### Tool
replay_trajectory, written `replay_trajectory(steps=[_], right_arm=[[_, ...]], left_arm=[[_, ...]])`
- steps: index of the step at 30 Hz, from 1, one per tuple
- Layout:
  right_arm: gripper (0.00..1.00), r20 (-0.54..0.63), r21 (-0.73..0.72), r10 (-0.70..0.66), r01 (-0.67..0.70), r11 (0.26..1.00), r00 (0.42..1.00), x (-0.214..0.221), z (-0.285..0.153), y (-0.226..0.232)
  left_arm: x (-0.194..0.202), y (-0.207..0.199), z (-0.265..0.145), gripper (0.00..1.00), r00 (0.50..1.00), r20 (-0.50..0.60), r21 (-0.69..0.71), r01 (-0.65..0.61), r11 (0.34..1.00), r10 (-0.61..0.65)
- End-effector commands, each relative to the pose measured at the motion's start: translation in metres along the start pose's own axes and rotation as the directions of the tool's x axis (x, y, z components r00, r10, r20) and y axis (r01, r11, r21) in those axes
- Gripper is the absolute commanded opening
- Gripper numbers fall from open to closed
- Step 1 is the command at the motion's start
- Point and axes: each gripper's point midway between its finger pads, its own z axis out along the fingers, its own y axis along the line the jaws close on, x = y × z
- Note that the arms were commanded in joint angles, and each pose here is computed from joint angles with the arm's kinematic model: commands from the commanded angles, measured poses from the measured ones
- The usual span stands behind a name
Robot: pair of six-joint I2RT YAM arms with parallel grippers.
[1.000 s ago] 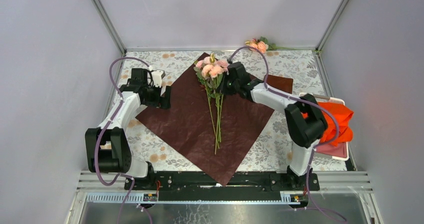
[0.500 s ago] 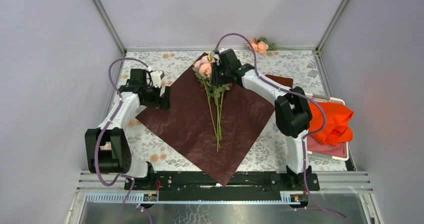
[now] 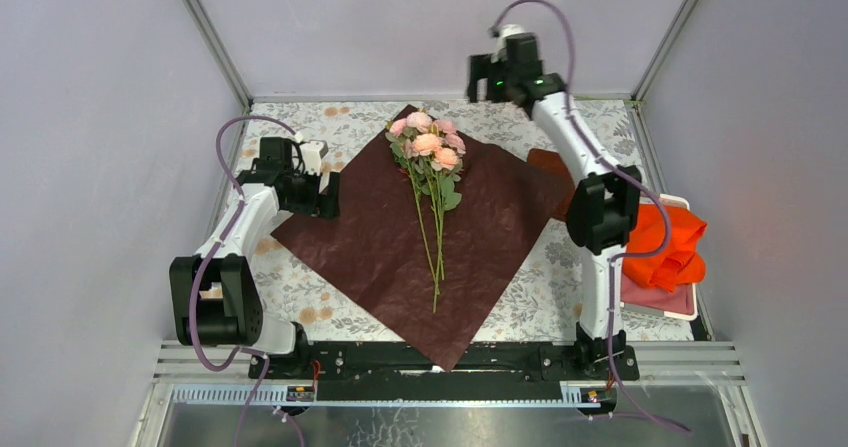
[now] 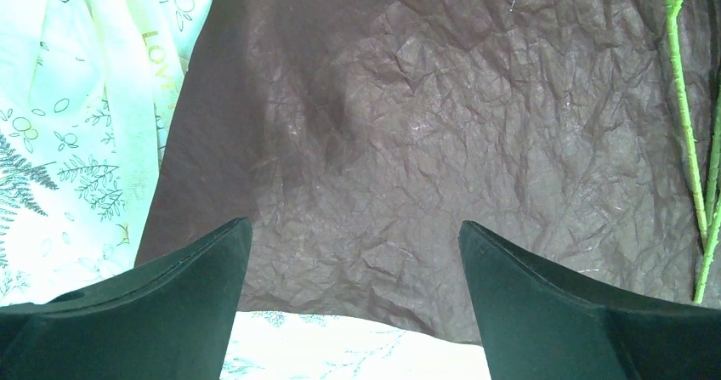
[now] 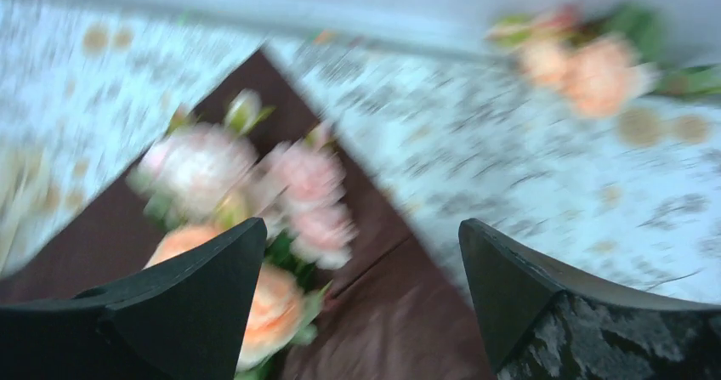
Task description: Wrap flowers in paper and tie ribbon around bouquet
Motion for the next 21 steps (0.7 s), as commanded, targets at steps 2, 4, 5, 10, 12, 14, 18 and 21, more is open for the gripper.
replay_trajectory(steps=[2,4,5,10,12,14,18,21], right_arm=[[0.89,0.180,0.064,0.223,-0.238,0.969,0.958,-0.042,0.037,-0.113],[0.88,0.235,0.076,0.276,-0.301,0.951,0.932,-0.051,0.053,-0.143],[0.88,0.256,0.080,0.299,-0.328,0.941,0.919,-0.051,0.061,-0.156],[0.88,0.338,0.093,0.341,-0.391,0.916,0.877,-0.041,0.102,-0.202],[0.88,0.346,0.087,0.351,-0.402,0.911,0.870,-0.030,0.120,-0.210],[0.88,0.345,0.084,0.364,-0.414,0.906,0.865,-0.021,0.133,-0.215],[0.87,0.360,0.100,0.385,-0.446,0.890,0.850,-0.002,0.153,-0.225],[0.85,0.382,0.099,0.378,-0.444,0.890,0.843,0.003,0.162,-0.229]], left_arm=[[0.003,0.002,0.003,0.99,1.000,-0.003,0.011,-0.006,1.000,0.006],[0.004,0.003,0.006,0.98,1.000,-0.010,0.010,-0.007,1.000,0.008],[0.004,0.004,0.006,0.98,1.000,-0.014,0.007,-0.006,1.000,0.006],[0.007,0.007,0.011,0.98,1.000,-0.031,0.003,0.000,1.000,0.000],[0.010,0.007,0.013,0.98,0.999,-0.040,0.006,0.004,1.000,-0.004],[0.012,0.007,0.016,0.98,0.999,-0.051,0.010,0.006,1.000,-0.006],[0.014,0.008,0.020,0.98,0.997,-0.070,0.019,0.013,1.000,-0.012],[0.014,0.004,0.020,0.98,0.997,-0.075,0.044,0.015,0.999,-0.012]])
